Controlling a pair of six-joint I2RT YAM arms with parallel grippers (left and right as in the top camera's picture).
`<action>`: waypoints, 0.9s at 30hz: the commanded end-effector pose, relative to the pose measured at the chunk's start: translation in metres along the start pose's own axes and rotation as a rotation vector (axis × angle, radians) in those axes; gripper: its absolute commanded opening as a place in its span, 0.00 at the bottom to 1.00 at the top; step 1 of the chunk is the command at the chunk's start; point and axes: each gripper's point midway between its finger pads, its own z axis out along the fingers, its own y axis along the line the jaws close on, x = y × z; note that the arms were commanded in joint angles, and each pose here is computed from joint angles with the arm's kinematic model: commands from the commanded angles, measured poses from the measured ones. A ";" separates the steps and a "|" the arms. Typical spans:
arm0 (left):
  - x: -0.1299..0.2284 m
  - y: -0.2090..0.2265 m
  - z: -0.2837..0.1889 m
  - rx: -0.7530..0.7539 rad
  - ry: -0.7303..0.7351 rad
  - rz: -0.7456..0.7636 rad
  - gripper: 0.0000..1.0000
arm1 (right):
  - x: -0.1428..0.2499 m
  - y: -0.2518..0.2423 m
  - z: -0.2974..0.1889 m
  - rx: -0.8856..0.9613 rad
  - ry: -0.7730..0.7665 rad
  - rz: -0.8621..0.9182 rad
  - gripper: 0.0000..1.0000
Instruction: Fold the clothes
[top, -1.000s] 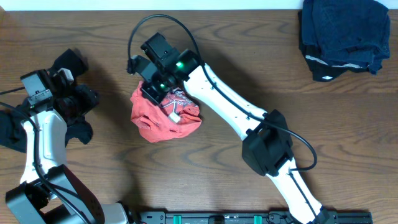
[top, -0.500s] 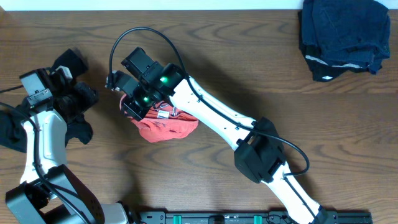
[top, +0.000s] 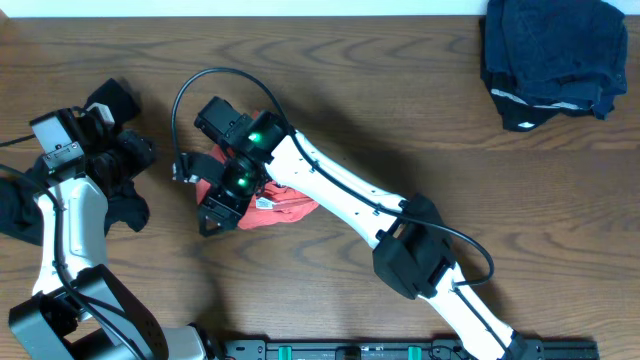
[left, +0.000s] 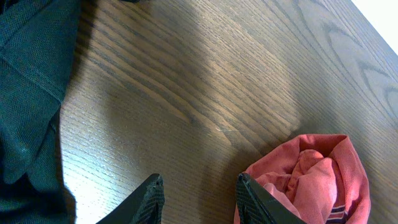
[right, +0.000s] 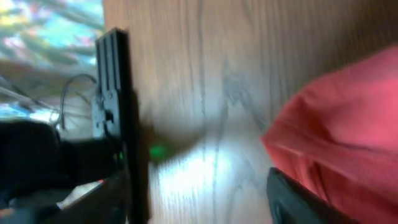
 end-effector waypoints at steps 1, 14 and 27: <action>-0.001 0.001 0.003 -0.005 0.001 0.014 0.40 | -0.018 -0.009 -0.048 0.138 -0.061 -0.076 0.76; -0.001 0.001 0.003 -0.004 0.000 0.015 0.40 | 0.091 -0.096 -0.115 0.431 0.244 0.236 0.69; -0.001 0.001 0.003 -0.005 0.000 0.015 0.40 | 0.126 -0.095 -0.065 0.287 0.395 -0.029 0.60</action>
